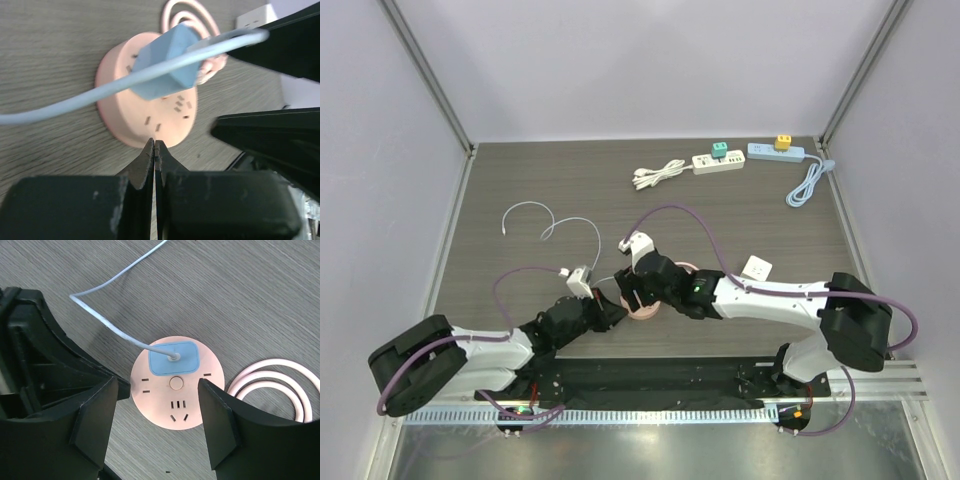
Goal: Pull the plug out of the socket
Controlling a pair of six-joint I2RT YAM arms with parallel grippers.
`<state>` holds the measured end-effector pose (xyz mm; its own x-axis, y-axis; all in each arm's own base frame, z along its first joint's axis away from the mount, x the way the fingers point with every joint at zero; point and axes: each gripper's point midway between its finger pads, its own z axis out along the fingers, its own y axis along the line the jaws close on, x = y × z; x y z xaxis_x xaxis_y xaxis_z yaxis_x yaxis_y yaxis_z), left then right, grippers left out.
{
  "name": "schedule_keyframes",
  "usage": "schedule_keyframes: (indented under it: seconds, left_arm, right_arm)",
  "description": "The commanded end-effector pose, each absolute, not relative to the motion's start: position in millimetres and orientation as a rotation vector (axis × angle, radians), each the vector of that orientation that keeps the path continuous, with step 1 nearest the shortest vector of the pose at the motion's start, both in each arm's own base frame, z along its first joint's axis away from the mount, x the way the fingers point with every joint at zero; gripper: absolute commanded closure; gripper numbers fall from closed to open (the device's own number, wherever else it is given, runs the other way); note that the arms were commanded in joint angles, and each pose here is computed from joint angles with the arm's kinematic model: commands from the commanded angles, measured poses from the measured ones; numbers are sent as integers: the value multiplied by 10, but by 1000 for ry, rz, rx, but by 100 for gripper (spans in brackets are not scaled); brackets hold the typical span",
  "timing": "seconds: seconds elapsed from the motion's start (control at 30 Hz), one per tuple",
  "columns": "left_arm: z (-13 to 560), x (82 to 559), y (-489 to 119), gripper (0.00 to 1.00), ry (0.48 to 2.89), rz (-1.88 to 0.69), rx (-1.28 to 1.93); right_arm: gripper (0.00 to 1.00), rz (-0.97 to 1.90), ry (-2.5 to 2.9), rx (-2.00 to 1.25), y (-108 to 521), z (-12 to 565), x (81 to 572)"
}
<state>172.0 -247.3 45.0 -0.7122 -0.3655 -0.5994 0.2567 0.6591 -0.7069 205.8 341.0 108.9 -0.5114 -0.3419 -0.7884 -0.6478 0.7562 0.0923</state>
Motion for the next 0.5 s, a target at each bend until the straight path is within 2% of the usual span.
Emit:
schedule_keyframes:
  seconds: [0.0,0.47]
  left_arm:
    - [715,1783,-2499,100,1991,-1121,-109]
    - [701,1858,-2628,100,1999,-1129,-114]
  right_arm:
    - [30,502,2121,-726,3512,1200,2102]
    - [30,448,2116,-738,3571,1164,2200]
